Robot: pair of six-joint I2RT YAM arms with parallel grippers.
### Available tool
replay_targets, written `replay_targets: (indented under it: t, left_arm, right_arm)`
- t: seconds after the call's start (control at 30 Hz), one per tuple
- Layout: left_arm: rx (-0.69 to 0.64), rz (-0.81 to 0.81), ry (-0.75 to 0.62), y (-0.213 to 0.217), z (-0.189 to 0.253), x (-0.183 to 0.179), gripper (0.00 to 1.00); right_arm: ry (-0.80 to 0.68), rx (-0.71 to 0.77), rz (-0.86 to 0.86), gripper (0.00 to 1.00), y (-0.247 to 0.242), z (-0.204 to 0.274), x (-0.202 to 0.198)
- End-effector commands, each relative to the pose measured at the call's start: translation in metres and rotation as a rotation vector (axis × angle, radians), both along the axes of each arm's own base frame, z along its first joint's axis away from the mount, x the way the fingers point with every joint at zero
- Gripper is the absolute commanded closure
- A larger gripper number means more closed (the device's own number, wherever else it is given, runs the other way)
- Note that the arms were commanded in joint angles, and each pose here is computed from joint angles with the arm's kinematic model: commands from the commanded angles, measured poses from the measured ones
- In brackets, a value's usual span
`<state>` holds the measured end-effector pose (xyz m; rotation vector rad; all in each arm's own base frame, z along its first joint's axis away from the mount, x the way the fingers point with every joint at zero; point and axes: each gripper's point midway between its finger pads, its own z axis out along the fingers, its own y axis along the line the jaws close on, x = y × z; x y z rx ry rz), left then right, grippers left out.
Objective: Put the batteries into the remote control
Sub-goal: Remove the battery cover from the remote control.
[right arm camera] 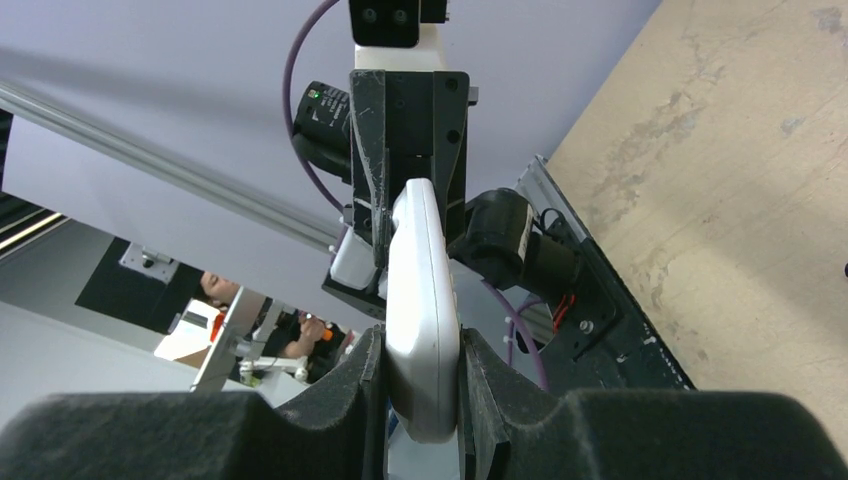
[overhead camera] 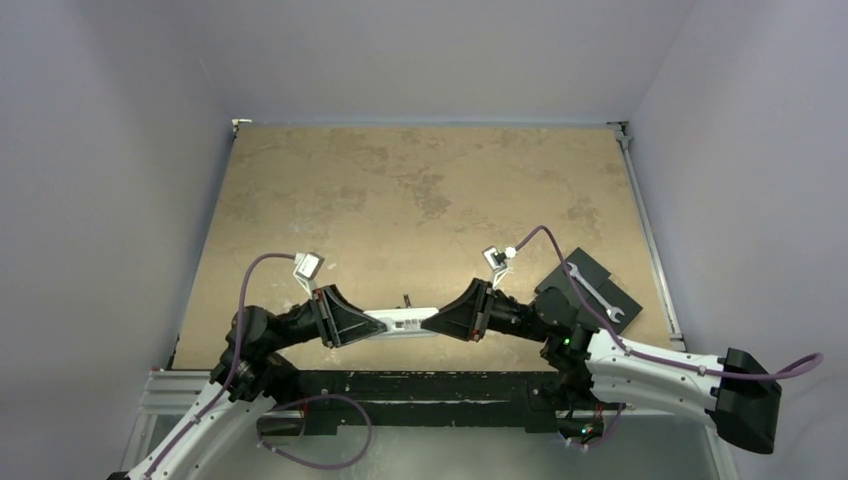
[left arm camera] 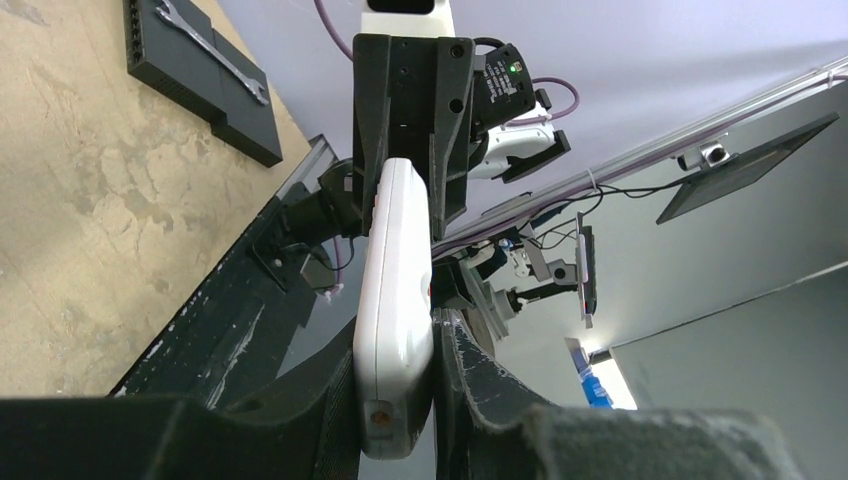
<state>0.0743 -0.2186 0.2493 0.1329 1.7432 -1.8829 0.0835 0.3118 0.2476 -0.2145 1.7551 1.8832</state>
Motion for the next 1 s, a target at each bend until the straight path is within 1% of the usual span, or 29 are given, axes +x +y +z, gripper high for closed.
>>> replay_targets:
  t: [0.0,0.13,0.37,0.5,0.6,0.73,0.97]
  left_arm:
    - [-0.04,0.012,-0.042,0.003,0.011,-0.001,1.0]
    - [-0.028,0.028,-0.036,0.003,0.007,0.001,1.0]
    - [-0.014,0.05,-0.024,0.004,0.002,0.005,1.0]
    - [-0.001,0.068,-0.011,0.004,-0.003,0.009,1.0]
    - [0.002,0.084,-0.003,0.005,-0.005,0.011,1.0]
    - [0.029,0.112,0.005,0.007,-0.009,0.015,1.0]
    - [0.083,0.141,0.032,0.008,-0.022,0.019,1.0]
  right_arm:
    - [-0.015,-0.012,-0.042,1.0,0.0,0.0,0.008]
    - [-0.015,-0.027,-0.056,0.89,-0.003,-0.003,0.01]
    - [-0.027,-0.047,-0.069,0.62,-0.006,-0.004,0.01]
    - [-0.029,-0.065,-0.078,0.52,-0.008,-0.006,0.011]
    - [-0.036,-0.087,-0.081,0.48,-0.01,-0.007,0.01]
    - [-0.045,-0.112,-0.08,0.45,-0.016,-0.007,0.008]
    - [-0.058,-0.181,-0.152,0.4,-0.032,-0.007,0.014]
